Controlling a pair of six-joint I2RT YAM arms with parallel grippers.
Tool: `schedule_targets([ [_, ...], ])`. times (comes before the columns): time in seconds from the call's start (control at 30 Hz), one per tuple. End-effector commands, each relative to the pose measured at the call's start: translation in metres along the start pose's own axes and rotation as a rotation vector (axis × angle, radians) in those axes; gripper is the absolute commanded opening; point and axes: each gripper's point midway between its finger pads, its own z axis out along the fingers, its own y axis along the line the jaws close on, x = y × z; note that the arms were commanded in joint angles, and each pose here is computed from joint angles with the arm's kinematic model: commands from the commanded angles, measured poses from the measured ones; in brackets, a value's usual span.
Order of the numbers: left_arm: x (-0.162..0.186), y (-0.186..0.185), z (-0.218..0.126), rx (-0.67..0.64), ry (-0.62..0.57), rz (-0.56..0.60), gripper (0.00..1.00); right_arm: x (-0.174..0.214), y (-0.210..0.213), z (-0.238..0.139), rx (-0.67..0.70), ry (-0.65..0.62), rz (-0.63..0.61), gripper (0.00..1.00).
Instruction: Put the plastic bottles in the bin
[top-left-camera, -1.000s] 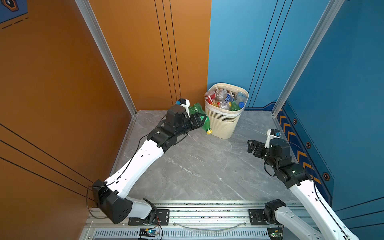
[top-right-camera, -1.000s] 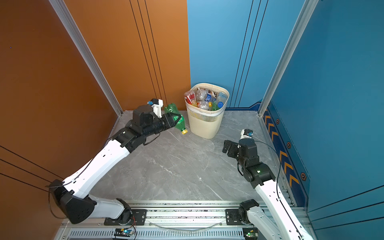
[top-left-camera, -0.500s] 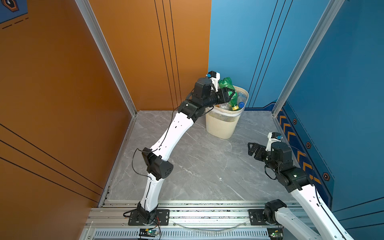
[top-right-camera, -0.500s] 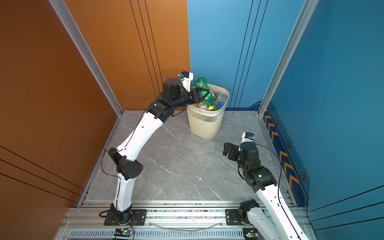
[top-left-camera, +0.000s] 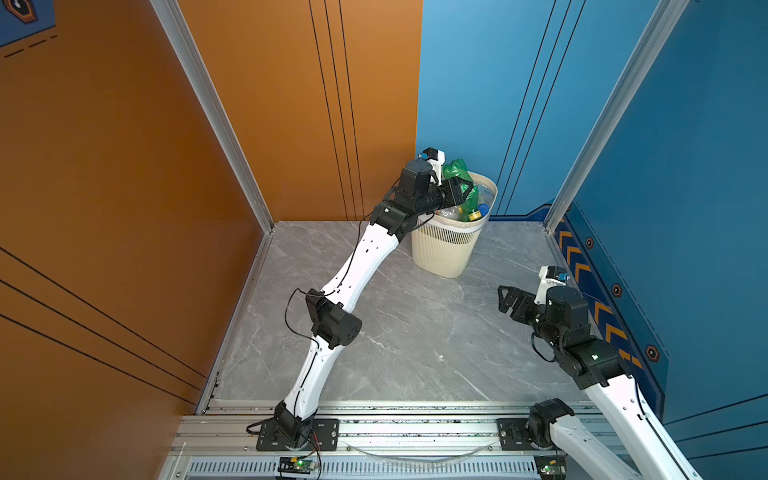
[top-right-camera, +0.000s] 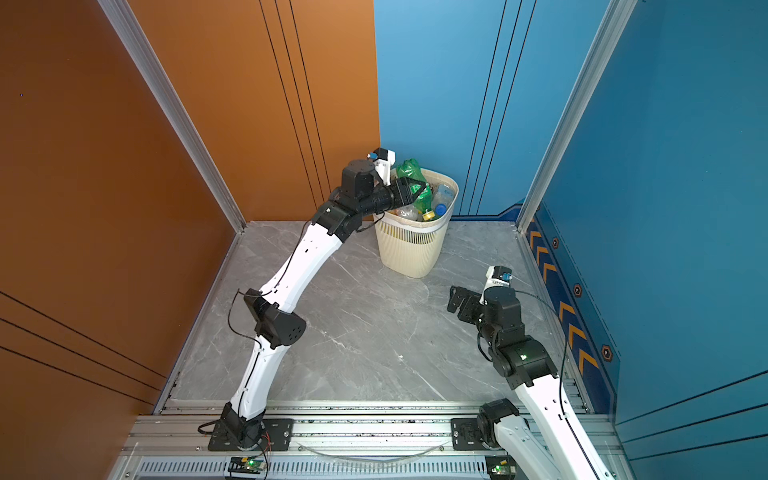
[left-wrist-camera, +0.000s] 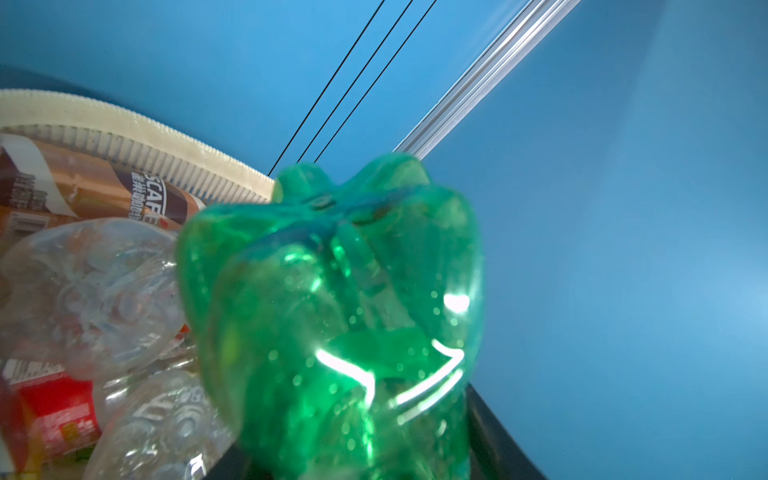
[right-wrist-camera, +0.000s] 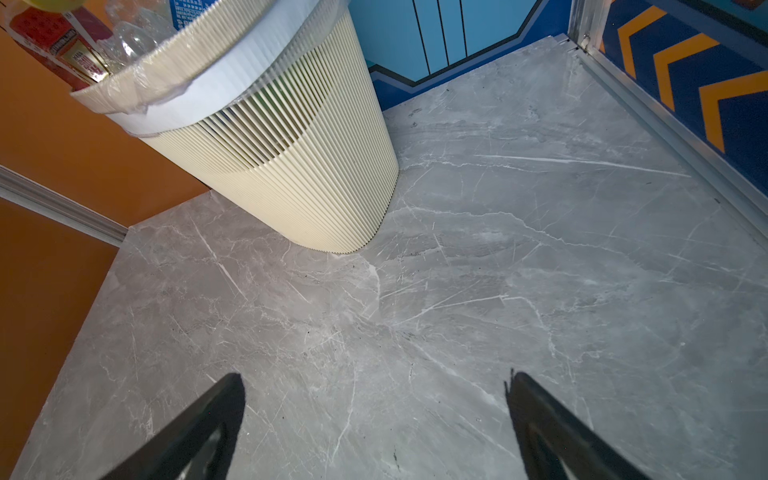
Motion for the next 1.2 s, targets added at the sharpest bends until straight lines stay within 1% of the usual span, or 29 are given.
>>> schedule_targets([
  [0.0, -0.013, 0.009, 0.005, -0.016, -0.061, 0.013, 0.55, 0.008, -0.006, -0.001, 0.014, 0.023, -0.002, 1.00],
  [0.1, -0.010, 0.023, 0.011, -0.045, -0.063, -0.002, 0.56, 0.008, -0.007, -0.001, 0.018, 0.023, -0.003, 1.00],
  [0.13, -0.008, 0.029, 0.014, -0.055, -0.064, -0.016, 0.62, 0.009, -0.007, -0.001, 0.017, 0.025, -0.005, 1.00],
  [0.17, -0.008, 0.034, 0.016, -0.064, -0.065, -0.033, 0.75, 0.009, -0.008, -0.001, 0.019, 0.026, -0.006, 1.00],
  [0.2, -0.007, 0.039, 0.017, -0.072, -0.064, -0.052, 0.94, 0.009, -0.008, 0.000, 0.020, 0.026, -0.007, 1.00],
  [0.23, -0.009, 0.043, 0.017, -0.079, -0.063, -0.070, 0.98, 0.009, -0.008, 0.000, 0.020, 0.026, -0.006, 1.00],
  [0.37, -0.017, 0.035, 0.005, -0.082, -0.067, -0.056, 0.98, 0.009, -0.009, 0.000, 0.020, 0.031, -0.011, 1.00],
  [0.5, -0.031, 0.013, -0.018, -0.063, -0.082, -0.012, 0.98, 0.010, -0.009, 0.002, 0.022, 0.035, -0.009, 1.00],
  [0.6, -0.049, -0.012, -0.042, -0.036, -0.118, 0.029, 0.98, 0.010, -0.009, 0.004, 0.020, 0.037, -0.005, 1.00],
  [0.67, -0.060, -0.035, -0.061, -0.005, -0.145, 0.074, 0.98, 0.010, -0.009, 0.005, 0.022, 0.040, -0.006, 1.00],
  [0.77, -0.072, -0.068, -0.093, 0.022, -0.181, 0.189, 0.97, 0.006, -0.012, 0.005, 0.038, 0.028, -0.016, 1.00],
  [0.83, -0.070, -0.080, -0.119, -0.016, -0.192, 0.295, 0.98, 0.001, -0.017, 0.005, 0.068, 0.003, -0.028, 1.00],
  [0.87, -0.064, -0.075, -0.125, -0.068, -0.187, 0.360, 0.98, -0.001, -0.020, 0.005, 0.084, -0.008, -0.036, 1.00],
  [0.93, -0.051, -0.064, -0.155, -0.203, -0.218, 0.505, 0.98, -0.006, -0.032, 0.004, 0.142, -0.040, -0.052, 1.00],
  [0.97, -0.048, -0.062, -0.172, -0.242, -0.257, 0.566, 0.98, -0.007, -0.037, 0.004, 0.169, -0.054, -0.061, 1.00],
  [1.0, -0.039, -0.052, -0.188, -0.280, -0.304, 0.612, 0.98, -0.007, -0.045, 0.005, 0.204, -0.067, -0.072, 1.00],
  [1.03, -0.027, -0.038, -0.209, -0.317, -0.343, 0.635, 0.98, -0.008, -0.052, 0.005, 0.234, -0.081, -0.084, 1.00],
  [1.1, -0.010, -0.005, -0.252, -0.403, -0.432, 0.640, 0.98, -0.007, -0.065, 0.008, 0.291, -0.117, -0.114, 1.00],
  [1.17, 0.020, 0.041, -0.290, -0.524, -0.451, 0.661, 0.98, -0.008, -0.074, 0.012, 0.323, -0.171, -0.151, 1.00],
])
